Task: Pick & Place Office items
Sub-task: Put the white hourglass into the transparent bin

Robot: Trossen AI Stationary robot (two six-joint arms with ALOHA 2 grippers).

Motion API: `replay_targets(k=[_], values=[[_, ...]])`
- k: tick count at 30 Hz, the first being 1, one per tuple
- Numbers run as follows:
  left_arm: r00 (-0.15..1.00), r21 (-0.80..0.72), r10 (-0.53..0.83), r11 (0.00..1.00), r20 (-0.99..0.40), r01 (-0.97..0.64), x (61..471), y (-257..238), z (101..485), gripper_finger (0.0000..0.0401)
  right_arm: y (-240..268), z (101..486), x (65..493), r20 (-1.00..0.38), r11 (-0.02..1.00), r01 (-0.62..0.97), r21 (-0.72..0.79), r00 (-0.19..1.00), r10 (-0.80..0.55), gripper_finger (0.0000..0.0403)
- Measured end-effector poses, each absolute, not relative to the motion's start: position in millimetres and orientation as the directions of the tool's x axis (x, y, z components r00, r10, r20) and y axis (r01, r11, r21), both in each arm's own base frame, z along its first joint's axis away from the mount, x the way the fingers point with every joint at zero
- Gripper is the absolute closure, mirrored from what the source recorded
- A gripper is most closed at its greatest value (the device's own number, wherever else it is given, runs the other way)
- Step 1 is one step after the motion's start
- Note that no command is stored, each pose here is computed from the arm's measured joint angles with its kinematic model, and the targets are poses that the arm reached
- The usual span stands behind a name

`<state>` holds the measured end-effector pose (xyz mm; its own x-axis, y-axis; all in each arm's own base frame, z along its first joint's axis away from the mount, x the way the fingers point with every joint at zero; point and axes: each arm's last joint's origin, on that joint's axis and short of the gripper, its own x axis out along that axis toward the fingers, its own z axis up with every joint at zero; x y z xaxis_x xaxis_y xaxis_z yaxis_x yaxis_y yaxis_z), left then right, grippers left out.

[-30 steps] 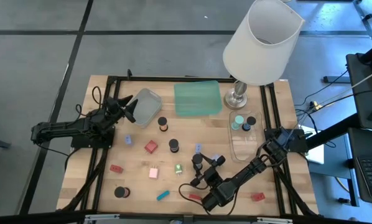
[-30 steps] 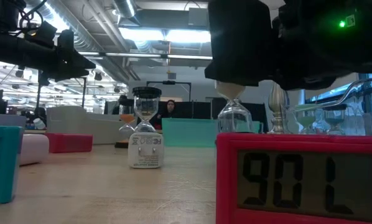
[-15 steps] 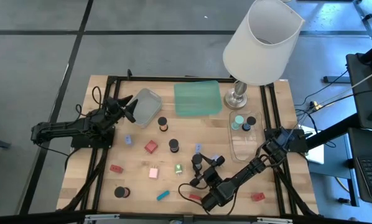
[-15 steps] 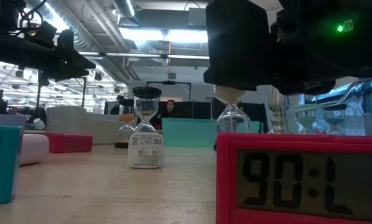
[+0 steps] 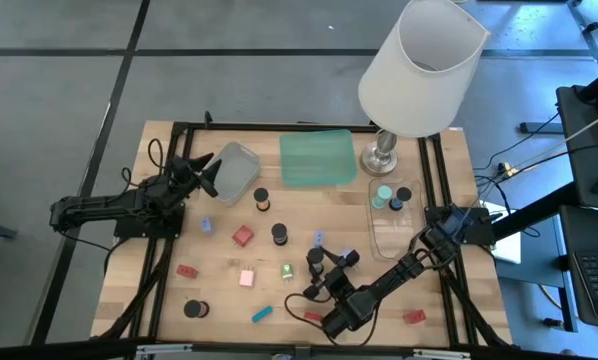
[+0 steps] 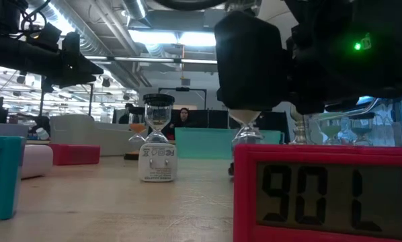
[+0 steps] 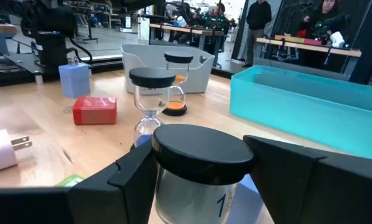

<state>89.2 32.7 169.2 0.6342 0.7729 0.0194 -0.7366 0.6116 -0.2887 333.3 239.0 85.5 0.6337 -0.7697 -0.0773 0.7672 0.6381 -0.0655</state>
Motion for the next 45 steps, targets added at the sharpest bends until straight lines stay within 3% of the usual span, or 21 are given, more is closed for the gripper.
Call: replay_targets(k=[14,25,32,38,45], values=[[0.634,-0.289,0.773,0.612,0.019,-0.736,89.2,32.7,169.2,0.021,238.2,85.8,333.6,-0.067,0.636,0.766,-0.091,0.633,-0.771,0.0174],[0.634,-0.289,0.773,0.612,0.019,-0.736,89.2,32.7,169.3,0.021,237.8,86.2,333.2,-0.055,0.635,0.766,-0.099,0.633,-0.772,0.0106],[0.634,-0.289,0.773,0.612,0.02,-0.736,89.2,32.7,169.3,0.0211,238.8,90.4,331.1,-0.063,0.639,0.767,-0.06,0.636,-0.769,0.0085],[0.634,-0.289,0.773,0.612,0.019,-0.736,89.2,32.7,169.2,0.021,238.0,121.3,325.8,-0.123,0.64,0.768,0.017,0.637,-0.761,0.0082],[0.635,-0.289,0.772,0.612,0.019,-0.736,89.2,32.7,169.3,0.0211,230.5,193.6,315.3,-0.368,0.647,0.753,0.117,0.638,-0.676,0.0082]])
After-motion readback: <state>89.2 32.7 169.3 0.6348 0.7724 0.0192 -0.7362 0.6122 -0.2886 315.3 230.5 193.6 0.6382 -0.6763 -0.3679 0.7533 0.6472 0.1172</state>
